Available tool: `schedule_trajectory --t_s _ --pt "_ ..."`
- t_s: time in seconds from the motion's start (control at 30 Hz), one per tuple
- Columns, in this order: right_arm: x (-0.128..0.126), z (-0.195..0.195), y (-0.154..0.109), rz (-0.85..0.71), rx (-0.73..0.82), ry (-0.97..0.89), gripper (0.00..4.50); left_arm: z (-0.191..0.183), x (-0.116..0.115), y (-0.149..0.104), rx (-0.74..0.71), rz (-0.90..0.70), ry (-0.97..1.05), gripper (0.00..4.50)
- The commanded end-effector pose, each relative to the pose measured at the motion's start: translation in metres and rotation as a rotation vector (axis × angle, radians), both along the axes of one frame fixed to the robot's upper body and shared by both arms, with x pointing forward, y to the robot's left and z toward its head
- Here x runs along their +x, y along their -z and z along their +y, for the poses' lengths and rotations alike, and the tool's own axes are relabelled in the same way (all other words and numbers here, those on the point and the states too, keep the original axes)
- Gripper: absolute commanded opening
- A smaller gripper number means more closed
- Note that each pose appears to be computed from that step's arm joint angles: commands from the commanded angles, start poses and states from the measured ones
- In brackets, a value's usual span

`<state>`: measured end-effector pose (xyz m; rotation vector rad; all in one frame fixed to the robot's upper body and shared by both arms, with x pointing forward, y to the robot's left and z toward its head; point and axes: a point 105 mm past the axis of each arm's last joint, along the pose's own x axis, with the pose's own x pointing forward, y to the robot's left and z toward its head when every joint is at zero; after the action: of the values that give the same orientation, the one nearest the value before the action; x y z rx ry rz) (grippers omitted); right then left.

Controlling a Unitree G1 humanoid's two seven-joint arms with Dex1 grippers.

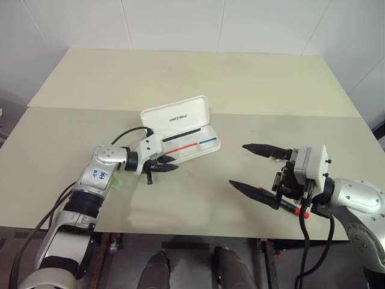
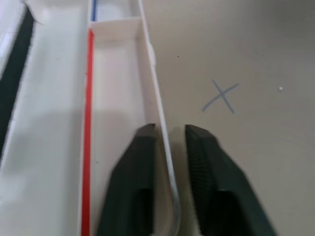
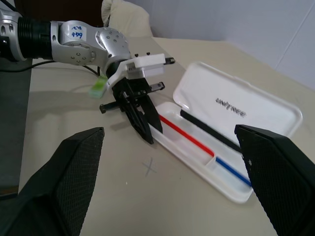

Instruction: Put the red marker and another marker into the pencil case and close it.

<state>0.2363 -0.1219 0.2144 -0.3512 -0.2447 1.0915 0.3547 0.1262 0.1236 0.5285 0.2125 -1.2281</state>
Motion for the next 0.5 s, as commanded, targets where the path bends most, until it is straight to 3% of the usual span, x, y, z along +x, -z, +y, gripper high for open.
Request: schedule_trajectory --t_s 0.03,0.5 --pt "-0.005 0.003 -0.008 -0.03 -0.001 -0.031 4.5 -0.002 -0.007 0.006 0.046 0.031 0.037 0.02" --pt "0.001 -0.006 -0.006 -0.018 -0.014 -0.019 4.5 -0.027 -0.034 -0.031 0.01 -0.035 0.227 0.02"
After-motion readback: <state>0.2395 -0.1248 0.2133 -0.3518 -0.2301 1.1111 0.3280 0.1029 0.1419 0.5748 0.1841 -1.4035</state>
